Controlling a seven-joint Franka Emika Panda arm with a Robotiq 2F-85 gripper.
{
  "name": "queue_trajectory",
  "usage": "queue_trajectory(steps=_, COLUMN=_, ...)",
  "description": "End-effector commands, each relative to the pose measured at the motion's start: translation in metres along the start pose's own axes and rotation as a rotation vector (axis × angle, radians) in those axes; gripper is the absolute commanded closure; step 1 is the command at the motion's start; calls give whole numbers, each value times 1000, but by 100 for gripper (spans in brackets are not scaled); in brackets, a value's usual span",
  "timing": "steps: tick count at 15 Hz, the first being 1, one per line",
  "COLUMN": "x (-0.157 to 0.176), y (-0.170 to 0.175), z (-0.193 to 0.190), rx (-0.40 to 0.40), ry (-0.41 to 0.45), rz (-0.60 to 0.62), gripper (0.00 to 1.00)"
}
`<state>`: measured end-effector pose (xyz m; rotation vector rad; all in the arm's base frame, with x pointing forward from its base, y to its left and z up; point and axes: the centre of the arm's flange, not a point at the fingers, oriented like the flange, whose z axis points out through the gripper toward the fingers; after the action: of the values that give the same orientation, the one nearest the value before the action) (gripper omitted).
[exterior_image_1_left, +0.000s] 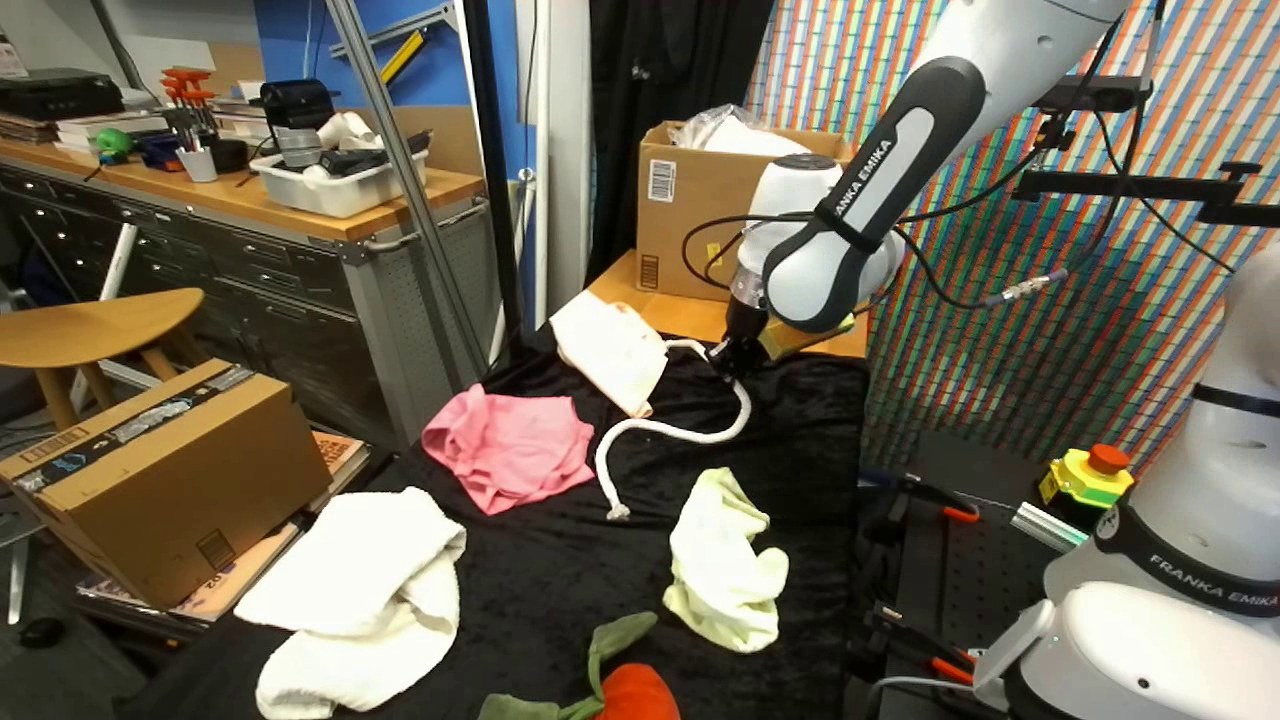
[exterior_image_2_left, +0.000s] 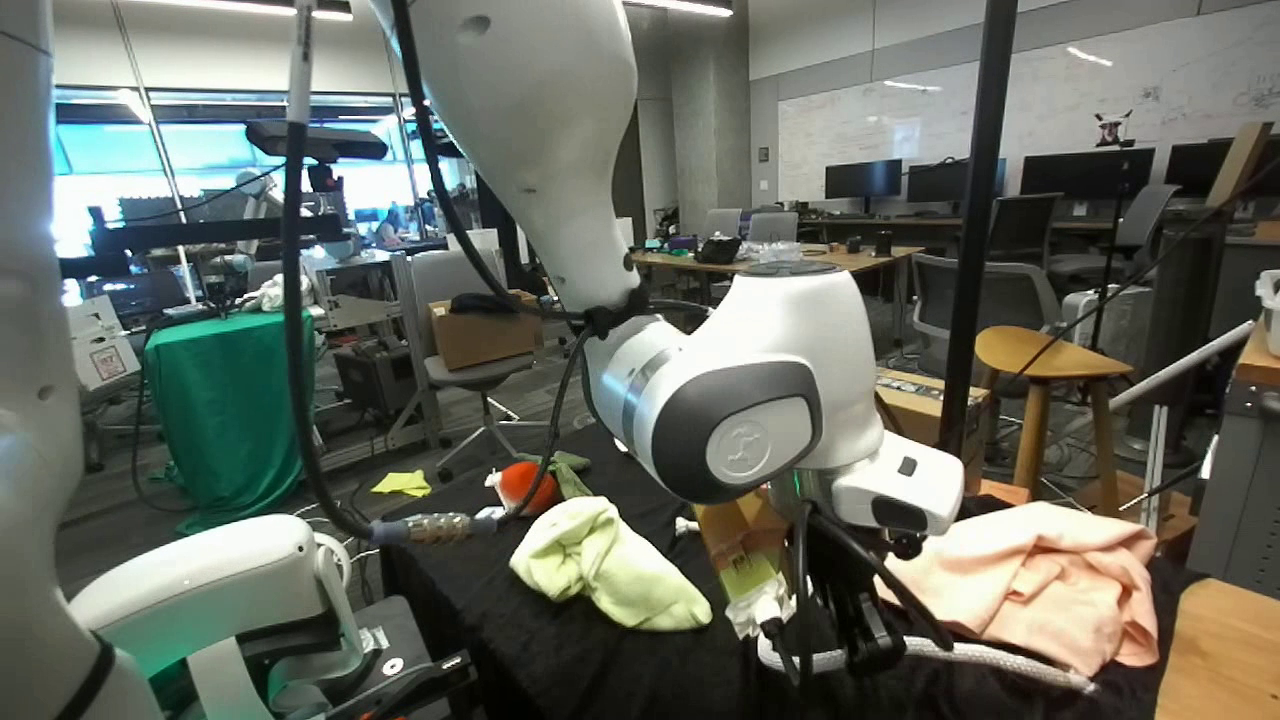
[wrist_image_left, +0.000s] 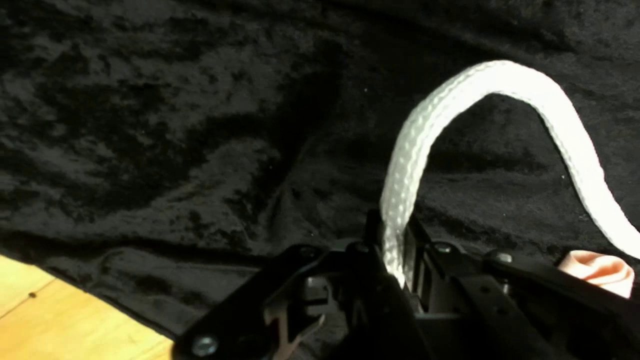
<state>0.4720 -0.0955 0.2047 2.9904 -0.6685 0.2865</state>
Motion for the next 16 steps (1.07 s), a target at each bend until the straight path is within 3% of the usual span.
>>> queue_trajectory(steps=1, x=0, y=-31, z=-32, rx=-47, ry=71, rz=-73, gripper=91)
queue_trajectory(steps=10, x=-14, y=-93, z=-139, rx=48, ry=89, rz=-378, gripper=91)
queue_trajectory(steps=16, x=-16, y=-112, z=-217, rx=108, ry=99, rz=-494, gripper=91)
